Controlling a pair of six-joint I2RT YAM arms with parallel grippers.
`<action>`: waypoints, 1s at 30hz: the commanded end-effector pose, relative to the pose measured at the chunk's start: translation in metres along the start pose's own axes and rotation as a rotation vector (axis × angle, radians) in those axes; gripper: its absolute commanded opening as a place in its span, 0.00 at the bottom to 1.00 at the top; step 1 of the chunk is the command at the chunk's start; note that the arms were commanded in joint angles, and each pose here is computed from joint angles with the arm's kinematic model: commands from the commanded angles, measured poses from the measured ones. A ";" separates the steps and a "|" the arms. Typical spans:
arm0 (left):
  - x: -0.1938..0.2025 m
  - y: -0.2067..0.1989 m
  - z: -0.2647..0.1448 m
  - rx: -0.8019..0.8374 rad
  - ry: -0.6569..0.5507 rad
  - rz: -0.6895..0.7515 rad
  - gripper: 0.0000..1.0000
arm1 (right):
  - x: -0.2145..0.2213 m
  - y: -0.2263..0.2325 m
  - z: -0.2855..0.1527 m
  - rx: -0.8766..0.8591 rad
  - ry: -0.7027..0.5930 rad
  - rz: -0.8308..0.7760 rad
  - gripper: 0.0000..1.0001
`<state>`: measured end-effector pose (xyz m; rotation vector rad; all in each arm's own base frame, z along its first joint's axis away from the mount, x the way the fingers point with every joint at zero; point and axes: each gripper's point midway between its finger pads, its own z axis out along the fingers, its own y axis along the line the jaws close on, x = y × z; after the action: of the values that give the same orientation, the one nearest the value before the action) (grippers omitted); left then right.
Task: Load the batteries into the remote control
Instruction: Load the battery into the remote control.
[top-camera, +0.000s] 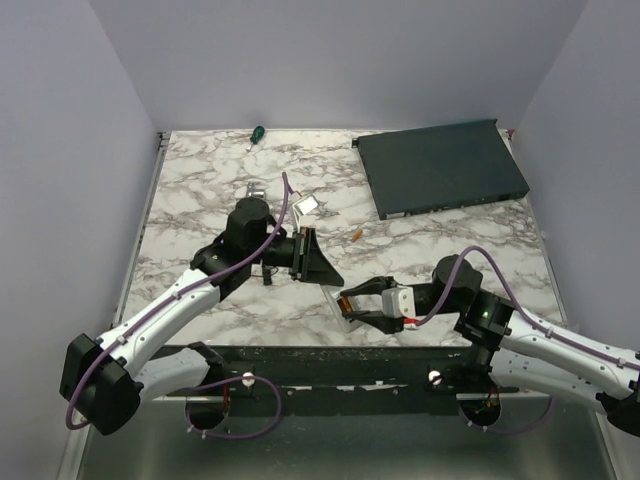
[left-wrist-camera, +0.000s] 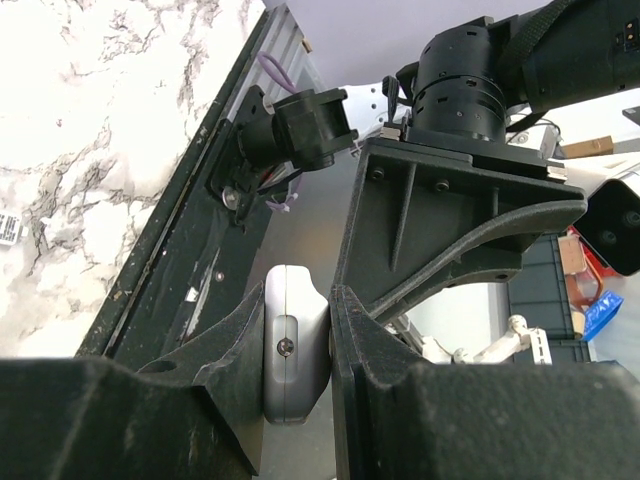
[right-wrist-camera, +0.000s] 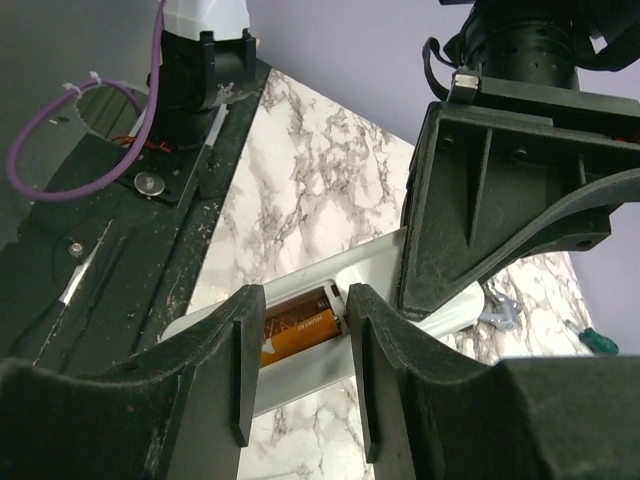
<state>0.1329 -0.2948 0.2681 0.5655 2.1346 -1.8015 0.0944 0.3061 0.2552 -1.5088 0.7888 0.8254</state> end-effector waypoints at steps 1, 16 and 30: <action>-0.004 -0.015 0.000 0.040 0.015 0.050 0.00 | -0.015 -0.003 0.002 -0.025 -0.032 -0.023 0.44; -0.004 -0.013 0.001 0.031 0.017 0.046 0.00 | -0.011 0.001 0.003 -0.039 -0.030 -0.018 0.27; -0.004 -0.015 0.000 0.034 0.015 0.054 0.00 | 0.003 0.007 0.000 -0.043 0.018 -0.002 0.23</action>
<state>0.1338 -0.2968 0.2685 0.5834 2.1321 -1.7980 0.0922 0.3077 0.2532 -1.5368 0.7786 0.8337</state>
